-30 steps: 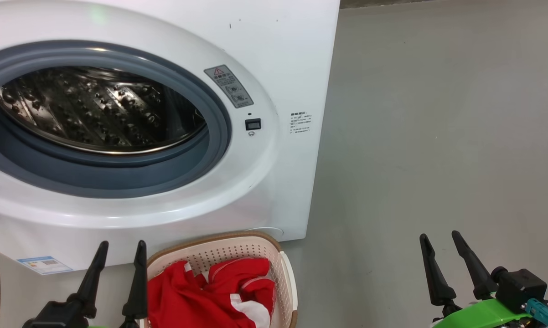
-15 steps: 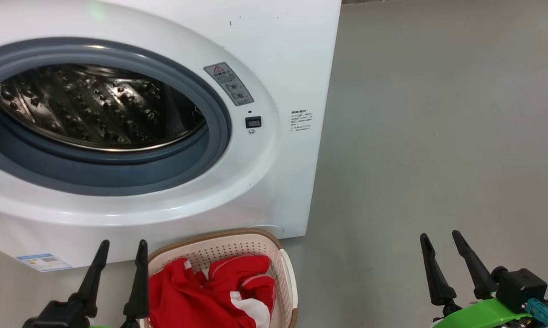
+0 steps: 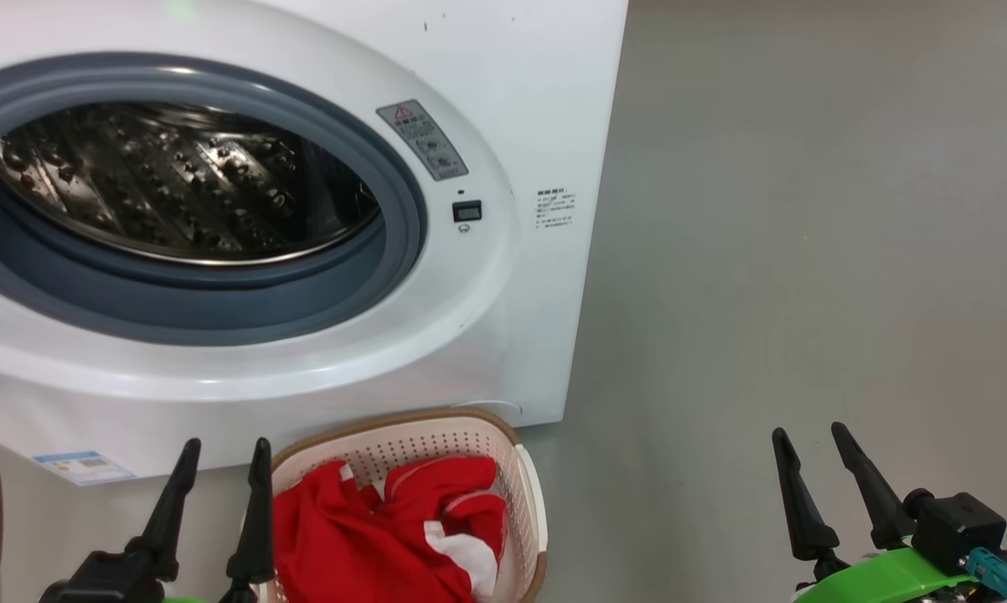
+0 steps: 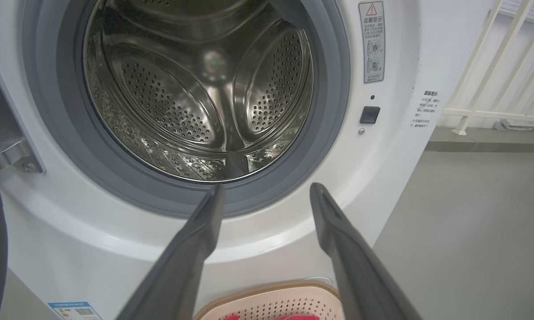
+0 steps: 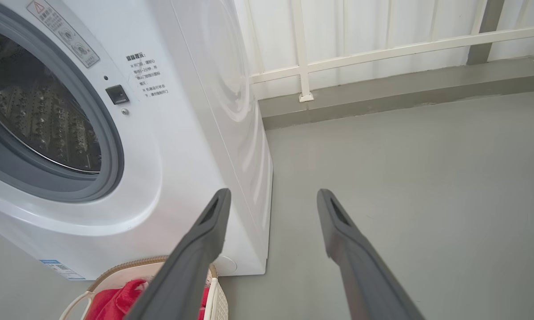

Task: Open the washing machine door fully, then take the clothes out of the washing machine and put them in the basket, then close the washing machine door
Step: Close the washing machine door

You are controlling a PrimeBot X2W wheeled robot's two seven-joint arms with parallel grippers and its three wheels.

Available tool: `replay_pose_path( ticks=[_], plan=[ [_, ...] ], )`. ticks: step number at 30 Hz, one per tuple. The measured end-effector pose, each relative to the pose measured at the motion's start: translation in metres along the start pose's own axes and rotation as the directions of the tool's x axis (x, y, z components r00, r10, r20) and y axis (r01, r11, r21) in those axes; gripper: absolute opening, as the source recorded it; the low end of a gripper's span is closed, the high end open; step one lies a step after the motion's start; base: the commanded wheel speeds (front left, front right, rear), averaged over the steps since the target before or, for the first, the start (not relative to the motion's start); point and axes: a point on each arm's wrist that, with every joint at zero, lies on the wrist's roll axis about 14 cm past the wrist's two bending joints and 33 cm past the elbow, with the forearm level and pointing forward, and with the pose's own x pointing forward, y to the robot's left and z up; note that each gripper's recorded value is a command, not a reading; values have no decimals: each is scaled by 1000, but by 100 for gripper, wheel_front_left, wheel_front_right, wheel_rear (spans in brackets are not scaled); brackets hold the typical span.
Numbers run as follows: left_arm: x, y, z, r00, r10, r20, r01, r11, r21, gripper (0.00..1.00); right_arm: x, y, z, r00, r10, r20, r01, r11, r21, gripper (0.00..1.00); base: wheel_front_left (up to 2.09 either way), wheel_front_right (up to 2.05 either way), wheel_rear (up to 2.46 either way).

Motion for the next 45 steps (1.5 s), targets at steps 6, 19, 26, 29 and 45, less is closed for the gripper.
replay_pose_path(
  ticks=[6, 19, 26, 29, 45],
  plan=[
    [0, 1, -1, 1000, 4, -3, -4, 1000, 0, 100, 1, 0, -2, 1000, 0, -5, 0, 1000, 0, 100, -127, 127, 0],
    [2, 1, 0, 1000, 3, 0, -3, 1000, -1, 100, 2, -1, -4, 1000, -3, -11, 3, 1000, 0, 100, -68, 68, 1],
    [2, 0, 0, 1000, 0, 0, 0, 1000, -2, 100, 2, -1, -4, 1000, -4, -11, 4, 1000, 0, 100, 0, 0, 0],
    [2, 0, 0, 1000, 2, 0, -2, 1000, -4, 100, 2, -1, -3, 1000, -4, -11, 4, 1000, 0, 100, 0, 0, 0],
    [-25, 32, -12, 992, 116, -43, -118, 991, -58, 100, 20, 35, -17, 991, 123, -58, -124, 992, -18, 100, 0, 0, 0]
  ],
)
